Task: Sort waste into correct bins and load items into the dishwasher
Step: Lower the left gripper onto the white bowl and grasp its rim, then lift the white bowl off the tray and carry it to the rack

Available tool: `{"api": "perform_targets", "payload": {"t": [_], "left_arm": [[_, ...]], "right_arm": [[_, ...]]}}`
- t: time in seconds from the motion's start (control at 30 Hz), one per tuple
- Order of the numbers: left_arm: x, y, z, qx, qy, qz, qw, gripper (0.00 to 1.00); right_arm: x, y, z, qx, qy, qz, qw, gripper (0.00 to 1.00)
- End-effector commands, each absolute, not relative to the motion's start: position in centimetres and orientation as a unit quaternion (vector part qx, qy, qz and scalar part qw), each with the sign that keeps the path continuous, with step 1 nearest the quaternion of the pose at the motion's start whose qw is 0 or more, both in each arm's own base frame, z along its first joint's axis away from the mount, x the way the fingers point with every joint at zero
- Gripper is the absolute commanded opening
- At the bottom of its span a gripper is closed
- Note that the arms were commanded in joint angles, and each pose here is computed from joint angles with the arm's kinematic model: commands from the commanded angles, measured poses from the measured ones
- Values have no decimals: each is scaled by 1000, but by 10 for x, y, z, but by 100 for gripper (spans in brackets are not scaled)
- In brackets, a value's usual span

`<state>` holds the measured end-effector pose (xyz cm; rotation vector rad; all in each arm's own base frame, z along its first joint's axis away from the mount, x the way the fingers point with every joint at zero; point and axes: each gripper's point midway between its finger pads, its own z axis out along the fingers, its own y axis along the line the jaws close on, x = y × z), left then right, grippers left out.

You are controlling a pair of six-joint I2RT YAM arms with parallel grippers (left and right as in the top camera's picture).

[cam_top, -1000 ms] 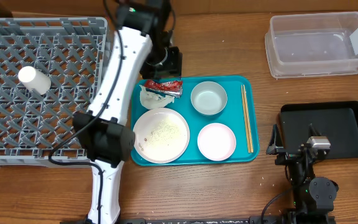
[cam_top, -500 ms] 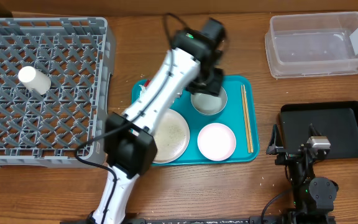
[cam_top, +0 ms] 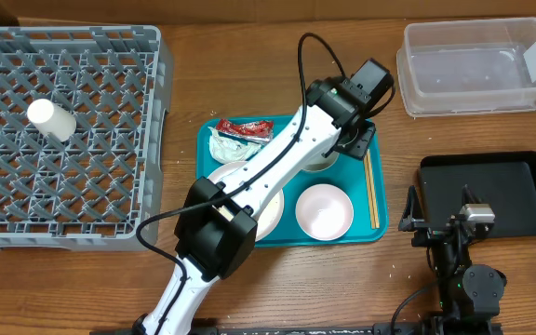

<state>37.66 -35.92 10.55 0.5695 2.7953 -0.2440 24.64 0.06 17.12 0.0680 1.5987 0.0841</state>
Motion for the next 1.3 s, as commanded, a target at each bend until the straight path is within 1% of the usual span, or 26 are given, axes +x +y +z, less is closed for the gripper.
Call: {"api": "perform_targets", "payload": {"t": [0.0,0.2,0.33,0.43,0.5,0.6,0.7,0.73,0.77,0.8,0.87,0.9,1.0,1.1,1.27], "left_arm": [[374,-354,92,185,971,-78,129,61],[362,-353,70,192,973,-72,110,57],[358,-351,53,194,973,-69,105,53],[357,-350,44,194,973,-68,103,53],[357,-350,41,194,973,-68,103,51],[359,-353,44,190,973,-72,109,42],[363,-354,48,188,973,-76,115,24],[364,-355,50,184,973,-78,117,20],[365,-355,52,180,973,-79,117,18],[366,-356,55,179,973,-80,119,16],[367,-358,62,179,973,-83,122,6],[369,-360,70,179,972,-85,126,4],[372,-362,90,178,971,-90,133,4],[377,-362,121,170,970,-96,143,4],[394,-343,186,98,974,-121,167,4]], "right_arm": [[246,-2,170,35,715,33,698,100],[246,-2,170,35,715,33,698,99],[246,-2,170,35,715,33,698,100],[246,-2,170,35,715,33,698,99],[246,-2,170,35,715,33,698,100],[246,-2,170,35,715,33,698,100],[246,-2,170,35,715,33,698,100],[246,-2,170,35,715,33,698,100],[246,-2,170,35,715,33,698,99],[246,-2,170,35,715,33,698,100],[246,-2,170,35,715,33,698,100],[246,-2,170,35,715,33,698,100],[246,-2,170,35,715,33,698,100],[246,-2,170,35,715,33,698,100],[246,-2,170,35,715,33,698,100]]}}
